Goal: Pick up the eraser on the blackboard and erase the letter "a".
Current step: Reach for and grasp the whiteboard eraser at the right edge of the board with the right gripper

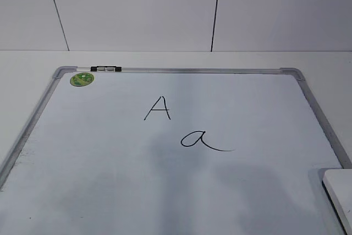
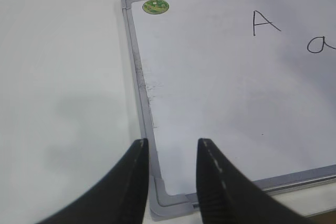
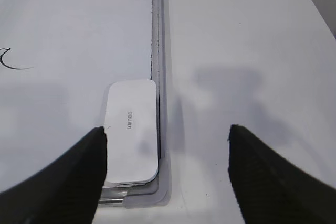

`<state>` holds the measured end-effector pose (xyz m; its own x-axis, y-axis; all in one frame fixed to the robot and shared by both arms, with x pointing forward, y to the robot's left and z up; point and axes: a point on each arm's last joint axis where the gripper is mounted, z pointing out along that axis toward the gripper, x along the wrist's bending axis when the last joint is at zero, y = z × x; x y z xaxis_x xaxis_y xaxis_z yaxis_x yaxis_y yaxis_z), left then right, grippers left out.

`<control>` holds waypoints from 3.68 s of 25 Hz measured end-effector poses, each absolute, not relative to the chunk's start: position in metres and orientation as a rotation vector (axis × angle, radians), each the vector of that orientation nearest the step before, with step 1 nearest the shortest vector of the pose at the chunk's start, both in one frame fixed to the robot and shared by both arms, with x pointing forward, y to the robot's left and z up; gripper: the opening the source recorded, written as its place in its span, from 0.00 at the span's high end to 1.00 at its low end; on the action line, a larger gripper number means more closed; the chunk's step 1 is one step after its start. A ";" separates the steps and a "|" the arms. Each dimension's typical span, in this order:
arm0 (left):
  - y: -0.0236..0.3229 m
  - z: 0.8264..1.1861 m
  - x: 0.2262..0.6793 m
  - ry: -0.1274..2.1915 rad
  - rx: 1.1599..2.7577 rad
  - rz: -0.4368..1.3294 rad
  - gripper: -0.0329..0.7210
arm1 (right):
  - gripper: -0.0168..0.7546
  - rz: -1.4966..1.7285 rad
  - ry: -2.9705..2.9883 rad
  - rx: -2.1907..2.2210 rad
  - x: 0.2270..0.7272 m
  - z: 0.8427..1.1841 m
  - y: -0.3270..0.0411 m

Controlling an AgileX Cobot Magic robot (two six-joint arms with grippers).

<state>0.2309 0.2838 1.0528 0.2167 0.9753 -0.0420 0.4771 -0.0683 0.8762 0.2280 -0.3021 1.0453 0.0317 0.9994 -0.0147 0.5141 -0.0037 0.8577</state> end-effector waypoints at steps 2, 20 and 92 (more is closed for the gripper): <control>0.284 1.053 0.231 1.377 1.674 0.768 0.65 | 0.24 0.873 1.568 1.606 0.228 1.045 -0.302; 0.284 1.053 0.231 1.377 1.674 0.768 0.64 | 0.24 0.694 1.740 1.740 0.244 1.056 -0.302; 0.284 1.053 0.231 1.377 1.674 0.768 0.64 | 0.14 0.249 2.281 2.136 0.415 1.015 -0.279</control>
<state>0.2309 0.2838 1.0528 0.2167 0.9753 -0.0420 0.4771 -0.0683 0.8762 0.4145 -0.2791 1.0148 -0.0715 0.9921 0.1032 0.9910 0.0589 0.1204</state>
